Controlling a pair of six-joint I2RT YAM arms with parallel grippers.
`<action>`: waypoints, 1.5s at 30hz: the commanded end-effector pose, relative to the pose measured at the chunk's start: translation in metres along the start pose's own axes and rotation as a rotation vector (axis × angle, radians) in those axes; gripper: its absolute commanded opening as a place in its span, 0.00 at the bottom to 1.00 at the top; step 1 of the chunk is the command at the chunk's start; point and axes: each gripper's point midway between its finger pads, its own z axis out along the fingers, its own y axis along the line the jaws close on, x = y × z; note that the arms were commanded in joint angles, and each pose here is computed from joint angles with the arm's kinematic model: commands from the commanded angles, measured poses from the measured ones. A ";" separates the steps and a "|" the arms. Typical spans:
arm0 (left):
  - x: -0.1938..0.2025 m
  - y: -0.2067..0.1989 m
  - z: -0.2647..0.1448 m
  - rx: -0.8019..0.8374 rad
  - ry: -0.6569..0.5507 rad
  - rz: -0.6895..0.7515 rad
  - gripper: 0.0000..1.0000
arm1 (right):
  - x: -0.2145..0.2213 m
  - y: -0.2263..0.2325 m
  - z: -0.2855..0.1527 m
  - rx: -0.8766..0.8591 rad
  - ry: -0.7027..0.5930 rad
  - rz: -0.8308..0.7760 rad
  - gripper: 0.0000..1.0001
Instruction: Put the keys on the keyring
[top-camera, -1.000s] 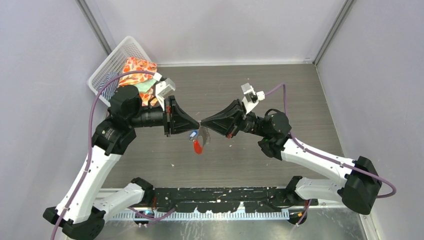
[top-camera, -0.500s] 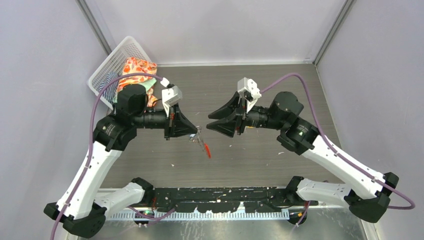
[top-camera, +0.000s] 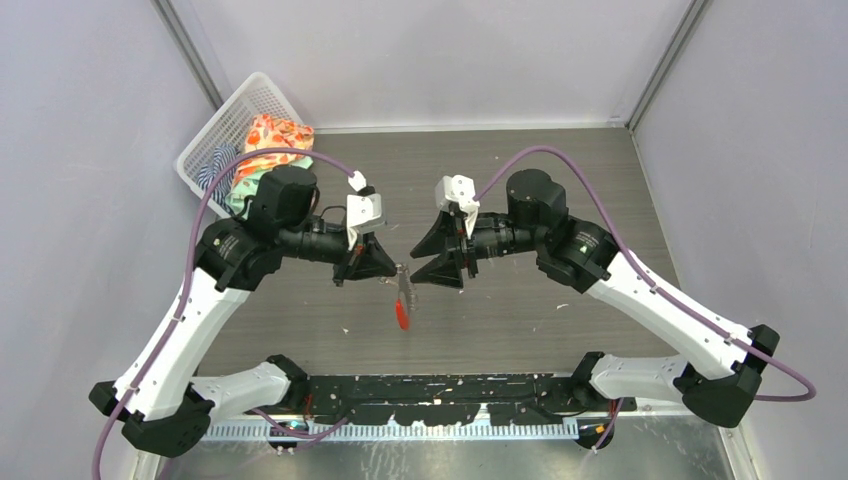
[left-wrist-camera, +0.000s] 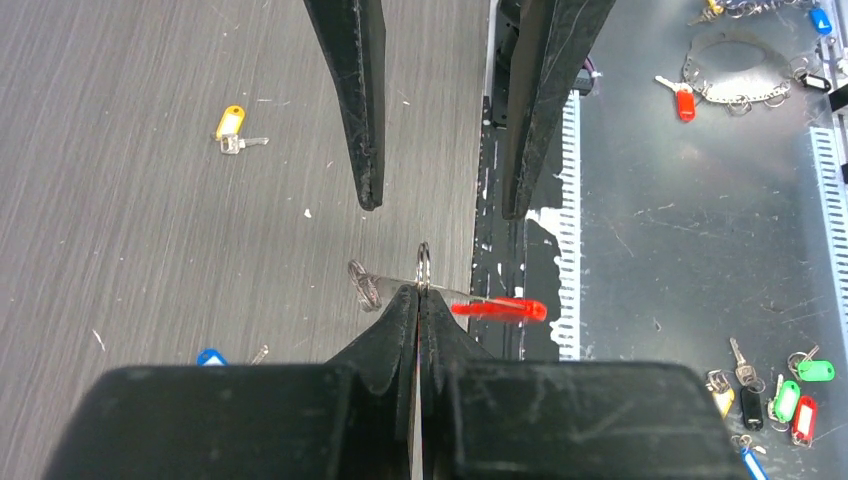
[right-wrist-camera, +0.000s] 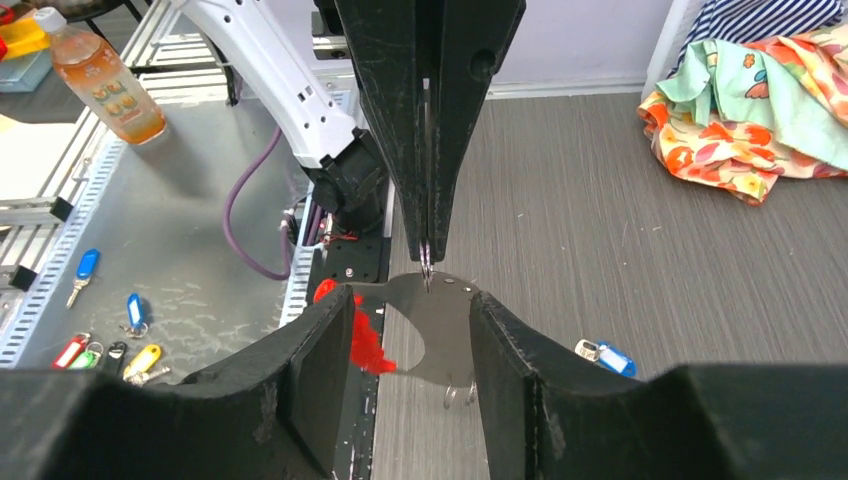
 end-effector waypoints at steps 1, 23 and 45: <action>-0.009 -0.002 -0.005 -0.010 -0.011 0.079 0.01 | -0.024 0.004 -0.002 -0.023 -0.081 -0.075 0.50; -0.018 -0.003 -0.005 -0.017 -0.041 0.063 0.01 | -0.009 -0.004 0.016 -0.057 -0.065 -0.017 0.28; -0.018 -0.005 -0.004 -0.003 -0.040 0.035 0.10 | -0.010 -0.012 0.014 0.006 -0.080 -0.018 0.01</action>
